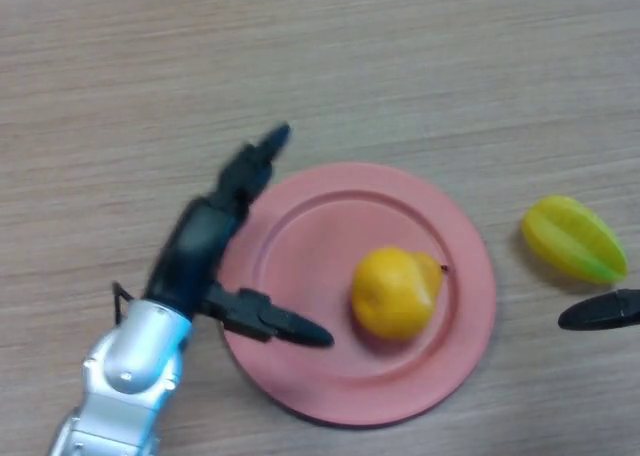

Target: Pick up the yellow pear and place it on the plate

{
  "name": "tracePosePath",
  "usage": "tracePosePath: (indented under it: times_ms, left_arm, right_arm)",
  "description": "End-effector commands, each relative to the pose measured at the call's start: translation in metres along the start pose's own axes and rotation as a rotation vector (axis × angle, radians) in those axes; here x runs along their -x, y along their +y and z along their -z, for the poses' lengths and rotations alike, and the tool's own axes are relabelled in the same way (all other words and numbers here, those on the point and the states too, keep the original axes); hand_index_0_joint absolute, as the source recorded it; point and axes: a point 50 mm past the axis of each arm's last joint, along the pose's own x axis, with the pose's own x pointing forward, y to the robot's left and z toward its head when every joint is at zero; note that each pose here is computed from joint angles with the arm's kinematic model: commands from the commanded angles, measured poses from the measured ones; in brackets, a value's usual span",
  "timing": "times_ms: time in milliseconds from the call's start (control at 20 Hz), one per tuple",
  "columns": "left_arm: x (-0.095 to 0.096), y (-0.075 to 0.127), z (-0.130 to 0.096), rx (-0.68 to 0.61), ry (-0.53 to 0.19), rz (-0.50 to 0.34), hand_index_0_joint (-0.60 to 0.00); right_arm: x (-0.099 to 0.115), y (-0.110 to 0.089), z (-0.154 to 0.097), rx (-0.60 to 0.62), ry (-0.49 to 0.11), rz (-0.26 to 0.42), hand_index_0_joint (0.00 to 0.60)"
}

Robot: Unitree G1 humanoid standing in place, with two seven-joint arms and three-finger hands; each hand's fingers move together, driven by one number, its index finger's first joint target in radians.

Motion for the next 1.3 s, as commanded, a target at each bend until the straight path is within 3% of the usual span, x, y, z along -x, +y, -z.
tracePosePath:
  times_ms: [50,400,550,650,900,1300]
  left_arm:
    - [0.005,0.027,-0.042,0.024,-0.209,-0.077,0.000]
    - [0.051,0.088,-0.079,0.068,-0.252,-0.184,0.000]
    - [0.068,0.104,-0.087,0.045,-0.263,-0.183,0.000]
    - [0.072,0.117,-0.088,0.026,-0.277,-0.224,0.000]
    - [0.074,0.123,-0.097,-0.031,-0.318,-0.260,0.000]
    - [0.074,0.119,-0.104,-0.020,-0.311,-0.243,0.000]
  right_arm:
    - [0.000,-0.009,-0.027,0.064,-0.188,0.075,0.000]
    - [-0.006,0.002,-0.023,0.028,-0.183,0.027,0.000]
    - [-0.009,0.005,-0.021,0.008,-0.168,0.006,0.000]
    - [-0.010,0.008,-0.021,-0.004,-0.160,-0.017,0.000]
    - [-0.013,0.011,-0.016,-0.043,-0.156,-0.045,0.000]
    - [-0.014,0.014,-0.015,-0.057,-0.154,-0.075,0.000]
